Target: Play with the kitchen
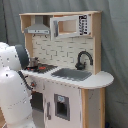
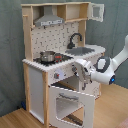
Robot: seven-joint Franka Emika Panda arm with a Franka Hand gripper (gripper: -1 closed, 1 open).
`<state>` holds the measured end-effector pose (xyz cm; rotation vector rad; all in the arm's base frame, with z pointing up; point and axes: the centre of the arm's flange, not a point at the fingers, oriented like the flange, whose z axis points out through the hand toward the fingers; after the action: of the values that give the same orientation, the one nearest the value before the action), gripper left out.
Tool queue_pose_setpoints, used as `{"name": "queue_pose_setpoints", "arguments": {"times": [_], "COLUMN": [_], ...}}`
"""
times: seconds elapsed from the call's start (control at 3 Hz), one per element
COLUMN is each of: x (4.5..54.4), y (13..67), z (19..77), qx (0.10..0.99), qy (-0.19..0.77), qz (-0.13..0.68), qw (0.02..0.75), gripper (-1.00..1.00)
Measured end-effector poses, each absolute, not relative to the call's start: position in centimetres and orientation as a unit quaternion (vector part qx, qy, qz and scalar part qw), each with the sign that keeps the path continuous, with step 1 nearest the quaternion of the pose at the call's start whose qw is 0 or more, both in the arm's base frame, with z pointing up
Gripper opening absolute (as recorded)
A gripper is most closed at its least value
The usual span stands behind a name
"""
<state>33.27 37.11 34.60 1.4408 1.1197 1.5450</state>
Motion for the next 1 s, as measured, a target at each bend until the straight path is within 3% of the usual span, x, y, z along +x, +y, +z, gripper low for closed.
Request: {"name": "queue_pose_setpoints", "arguments": {"times": [1.0], "x": [30.4], "y": [39.9], "z": [35.8], "qx": [0.492], "qy": [0.45], "qz": [0.597], "qw": [0.447], "gripper": [1.0]}}
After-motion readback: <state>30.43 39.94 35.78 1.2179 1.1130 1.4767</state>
